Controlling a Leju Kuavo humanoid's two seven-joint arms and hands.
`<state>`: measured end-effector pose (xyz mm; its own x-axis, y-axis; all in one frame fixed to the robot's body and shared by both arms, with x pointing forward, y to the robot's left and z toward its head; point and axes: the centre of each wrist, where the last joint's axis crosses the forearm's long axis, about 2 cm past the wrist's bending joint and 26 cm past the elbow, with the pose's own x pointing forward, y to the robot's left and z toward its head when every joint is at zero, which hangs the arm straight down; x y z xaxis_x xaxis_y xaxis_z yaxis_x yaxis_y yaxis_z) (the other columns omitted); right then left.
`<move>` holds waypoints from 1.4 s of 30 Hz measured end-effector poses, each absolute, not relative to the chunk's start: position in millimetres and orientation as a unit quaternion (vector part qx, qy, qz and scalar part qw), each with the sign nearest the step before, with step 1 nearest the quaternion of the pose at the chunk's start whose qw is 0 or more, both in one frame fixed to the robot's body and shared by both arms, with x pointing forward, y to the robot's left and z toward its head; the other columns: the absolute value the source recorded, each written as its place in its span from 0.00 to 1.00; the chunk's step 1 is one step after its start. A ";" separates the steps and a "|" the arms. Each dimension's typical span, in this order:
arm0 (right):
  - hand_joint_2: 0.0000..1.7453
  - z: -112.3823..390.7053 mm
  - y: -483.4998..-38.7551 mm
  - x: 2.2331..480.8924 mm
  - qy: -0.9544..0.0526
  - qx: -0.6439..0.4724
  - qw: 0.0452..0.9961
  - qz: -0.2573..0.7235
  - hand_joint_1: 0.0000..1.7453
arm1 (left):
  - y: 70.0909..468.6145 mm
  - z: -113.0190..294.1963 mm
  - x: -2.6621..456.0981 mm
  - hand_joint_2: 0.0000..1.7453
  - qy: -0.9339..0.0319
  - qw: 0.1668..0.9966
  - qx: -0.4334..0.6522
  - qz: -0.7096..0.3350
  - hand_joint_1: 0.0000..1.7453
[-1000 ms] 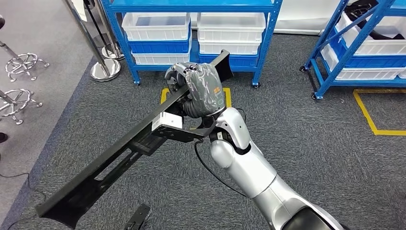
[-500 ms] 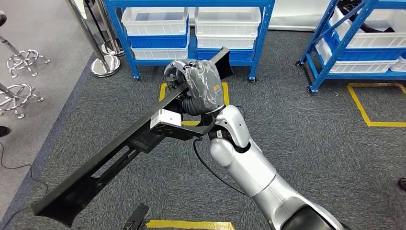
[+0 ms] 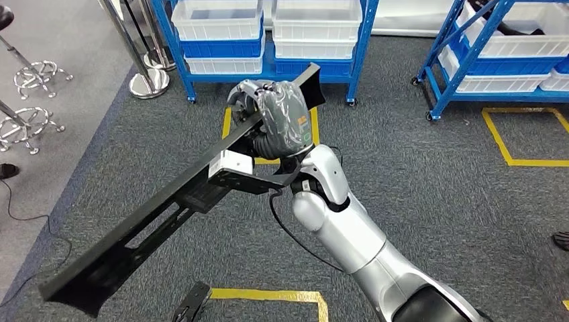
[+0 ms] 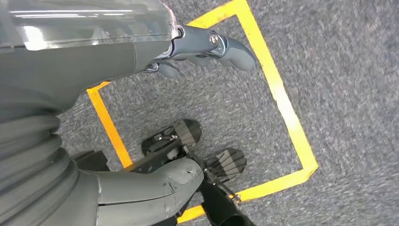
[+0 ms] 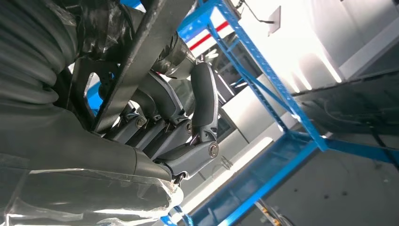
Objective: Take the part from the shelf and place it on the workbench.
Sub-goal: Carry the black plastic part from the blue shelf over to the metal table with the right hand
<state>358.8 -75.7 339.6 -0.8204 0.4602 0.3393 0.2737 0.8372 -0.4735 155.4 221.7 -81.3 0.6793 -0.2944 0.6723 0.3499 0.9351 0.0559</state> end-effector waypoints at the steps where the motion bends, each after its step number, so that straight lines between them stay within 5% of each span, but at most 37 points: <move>1: 1.00 339.8 -75.6 358.9 -0.932 -0.196 0.226 0.206 1.00 | 221.5 -81.3 155.5 1.00 -0.361 0.915 -0.039 -0.176 0.00; 42: 1.00 338.3 -81.8 358.7 -0.939 -0.155 0.222 0.210 1.00 | 211.1 -80.1 154.1 1.00 -0.381 0.902 -0.034 -0.202 0.00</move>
<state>358.7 -81.8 338.3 -0.8534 0.3844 0.3521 0.1974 0.8635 -0.4642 154.1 211.1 -80.1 0.6280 -0.3376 0.7011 0.3892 0.9165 0.0927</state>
